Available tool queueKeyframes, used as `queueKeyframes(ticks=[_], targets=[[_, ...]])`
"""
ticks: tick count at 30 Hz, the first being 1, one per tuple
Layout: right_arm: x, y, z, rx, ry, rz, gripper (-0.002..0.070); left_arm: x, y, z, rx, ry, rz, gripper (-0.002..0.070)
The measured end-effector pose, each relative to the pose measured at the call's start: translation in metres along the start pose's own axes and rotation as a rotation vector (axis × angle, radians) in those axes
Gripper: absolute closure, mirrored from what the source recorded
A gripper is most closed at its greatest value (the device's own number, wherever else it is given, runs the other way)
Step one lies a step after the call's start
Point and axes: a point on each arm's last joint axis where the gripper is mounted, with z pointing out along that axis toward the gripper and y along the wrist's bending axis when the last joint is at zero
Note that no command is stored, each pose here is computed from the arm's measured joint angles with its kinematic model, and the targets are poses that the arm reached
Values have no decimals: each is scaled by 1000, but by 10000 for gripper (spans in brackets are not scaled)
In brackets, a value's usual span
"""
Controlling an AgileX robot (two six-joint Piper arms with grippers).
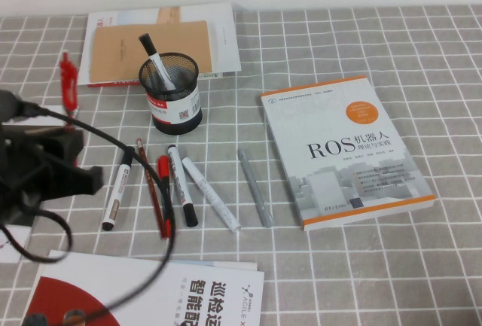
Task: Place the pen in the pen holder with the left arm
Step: Place the pen onto the pen holder
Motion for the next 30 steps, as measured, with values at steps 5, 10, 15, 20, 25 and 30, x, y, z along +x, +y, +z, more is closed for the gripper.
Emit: queueKeyframes(ticks=[5, 10, 15, 20, 25, 30], targets=[[0, 0, 0, 0, 0, 0, 692, 3, -15, 5, 29, -157, 15, 604], [0, 0, 0, 0, 0, 0, 691, -1, -19, 21, 49, -271, -36, 604], [0, 0, 0, 0, 0, 0, 691, -4, -22, 43, 72, -414, -89, 604], [0, 0, 0, 0, 0, 0, 691, -13, -25, 71, 87, -474, -105, 604], [0, 0, 0, 0, 0, 0, 691, -29, -31, 105, 119, -481, -104, 604], [0, 0, 0, 0, 0, 0, 691, -39, -26, 141, 120, -471, -159, 604]])
